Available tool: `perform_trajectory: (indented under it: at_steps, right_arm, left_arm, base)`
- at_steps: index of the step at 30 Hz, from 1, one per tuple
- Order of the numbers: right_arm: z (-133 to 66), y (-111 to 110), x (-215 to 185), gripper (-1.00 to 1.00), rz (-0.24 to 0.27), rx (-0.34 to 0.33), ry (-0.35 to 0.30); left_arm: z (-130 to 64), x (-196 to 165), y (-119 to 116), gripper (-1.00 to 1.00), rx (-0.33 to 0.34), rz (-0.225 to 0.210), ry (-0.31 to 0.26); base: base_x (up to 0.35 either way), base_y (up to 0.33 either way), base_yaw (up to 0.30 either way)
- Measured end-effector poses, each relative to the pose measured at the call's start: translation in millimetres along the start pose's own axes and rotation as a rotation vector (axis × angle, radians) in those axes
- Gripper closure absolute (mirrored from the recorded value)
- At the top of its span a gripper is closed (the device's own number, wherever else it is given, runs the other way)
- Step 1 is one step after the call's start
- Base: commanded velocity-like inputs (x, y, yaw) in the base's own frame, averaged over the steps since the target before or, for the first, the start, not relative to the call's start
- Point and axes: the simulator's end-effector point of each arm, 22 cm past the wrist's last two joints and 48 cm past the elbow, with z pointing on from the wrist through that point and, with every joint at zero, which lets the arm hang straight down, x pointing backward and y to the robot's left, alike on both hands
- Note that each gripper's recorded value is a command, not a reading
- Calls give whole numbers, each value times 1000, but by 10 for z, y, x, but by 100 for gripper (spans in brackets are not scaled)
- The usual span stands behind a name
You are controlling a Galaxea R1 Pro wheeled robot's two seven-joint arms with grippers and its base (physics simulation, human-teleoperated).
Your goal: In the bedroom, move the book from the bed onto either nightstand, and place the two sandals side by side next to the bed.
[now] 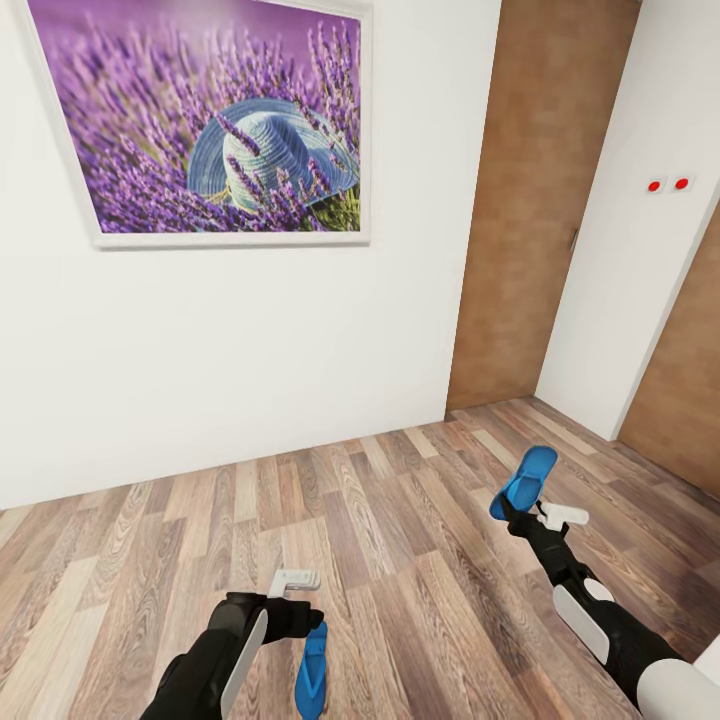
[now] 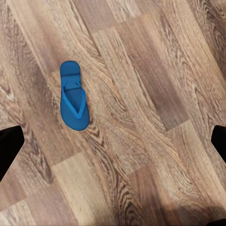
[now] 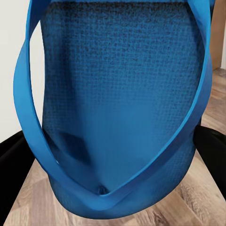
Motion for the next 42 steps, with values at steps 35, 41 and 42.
perform_trajectory:
  at_steps: [35, 41, 42]
  right_arm:
    - [-60, -145, 726, 100, 0, -2, 0]
    - [-75, -173, 855, 100, 0, -2, 0]
    - [-77, -177, 876, 100, 0, -2, 0]
  left_arm:
    - [555, 474, 114, -100, 1, 0, -2]
    - [651, 562, 135, -100, 1, 0, -2]
    - [667, 577, 139, -100, 1, 0, -2]
  base:
    - [0, 0, 0]
    - [0, 0, 0]
    - [0, 0, 0]
